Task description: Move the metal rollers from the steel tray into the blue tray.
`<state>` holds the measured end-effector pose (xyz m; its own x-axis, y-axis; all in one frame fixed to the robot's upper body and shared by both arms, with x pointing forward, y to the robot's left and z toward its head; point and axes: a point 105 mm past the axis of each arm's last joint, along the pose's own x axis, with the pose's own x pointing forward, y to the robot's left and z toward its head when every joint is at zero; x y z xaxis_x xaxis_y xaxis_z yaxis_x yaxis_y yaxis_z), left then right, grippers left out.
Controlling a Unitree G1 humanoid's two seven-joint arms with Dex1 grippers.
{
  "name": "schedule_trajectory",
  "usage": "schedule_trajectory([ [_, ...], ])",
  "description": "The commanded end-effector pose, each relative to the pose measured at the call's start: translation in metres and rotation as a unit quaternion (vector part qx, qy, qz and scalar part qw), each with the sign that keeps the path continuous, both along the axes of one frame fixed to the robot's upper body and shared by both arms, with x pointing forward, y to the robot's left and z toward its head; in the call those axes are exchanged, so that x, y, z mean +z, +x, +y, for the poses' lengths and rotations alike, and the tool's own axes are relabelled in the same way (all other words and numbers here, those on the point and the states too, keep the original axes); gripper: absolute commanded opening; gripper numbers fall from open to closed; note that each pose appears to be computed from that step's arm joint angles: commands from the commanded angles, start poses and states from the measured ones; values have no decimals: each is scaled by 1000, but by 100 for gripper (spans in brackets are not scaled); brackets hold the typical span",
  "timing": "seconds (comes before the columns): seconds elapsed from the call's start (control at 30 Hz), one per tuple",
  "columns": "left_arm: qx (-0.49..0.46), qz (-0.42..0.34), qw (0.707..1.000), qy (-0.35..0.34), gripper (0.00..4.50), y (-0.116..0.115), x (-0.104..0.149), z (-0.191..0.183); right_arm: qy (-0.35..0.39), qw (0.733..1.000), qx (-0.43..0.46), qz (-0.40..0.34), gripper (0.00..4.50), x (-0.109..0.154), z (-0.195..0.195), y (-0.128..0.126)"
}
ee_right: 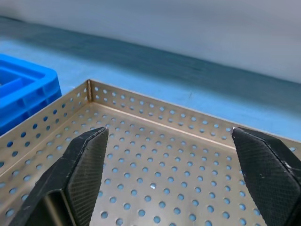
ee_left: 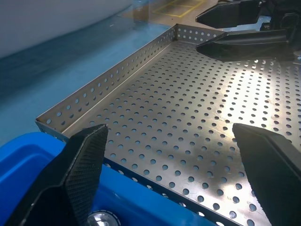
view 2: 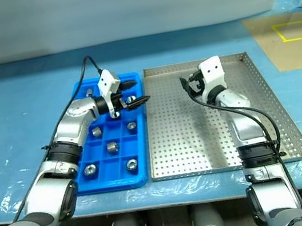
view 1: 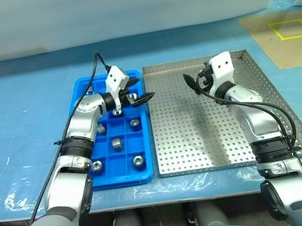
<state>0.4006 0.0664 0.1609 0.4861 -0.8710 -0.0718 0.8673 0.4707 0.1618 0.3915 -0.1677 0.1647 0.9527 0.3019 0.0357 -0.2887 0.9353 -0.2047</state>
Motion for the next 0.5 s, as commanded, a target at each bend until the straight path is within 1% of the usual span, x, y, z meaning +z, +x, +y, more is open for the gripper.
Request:
schedule_trajectory([
  [0.03,15,-37,999,-6,449,7,21,0,-1,999,-11,-34,440,20,-3,5],
  [0.1,26,-41,999,5,449,11,21,0,13,999,-17,-45,440,24,-6,6],
  [0.23,4,-49,999,-16,449,6,30,0,-3,998,-31,-51,440,26,-8,9],
  [0.37,21,-52,998,8,449,9,25,3,0,998,-41,-52,440,24,-11,11],
  [0.4,11,-50,999,-1,449,7,27,4,14,998,-33,-58,440,27,-10,9],
  [0.47,3,-52,998,-20,449,4,33,4,14,997,-27,-65,440,30,-8,7],
  [0.5,20,-55,998,-14,449,9,33,5,5,998,-25,-60,440,29,-7,8],
])
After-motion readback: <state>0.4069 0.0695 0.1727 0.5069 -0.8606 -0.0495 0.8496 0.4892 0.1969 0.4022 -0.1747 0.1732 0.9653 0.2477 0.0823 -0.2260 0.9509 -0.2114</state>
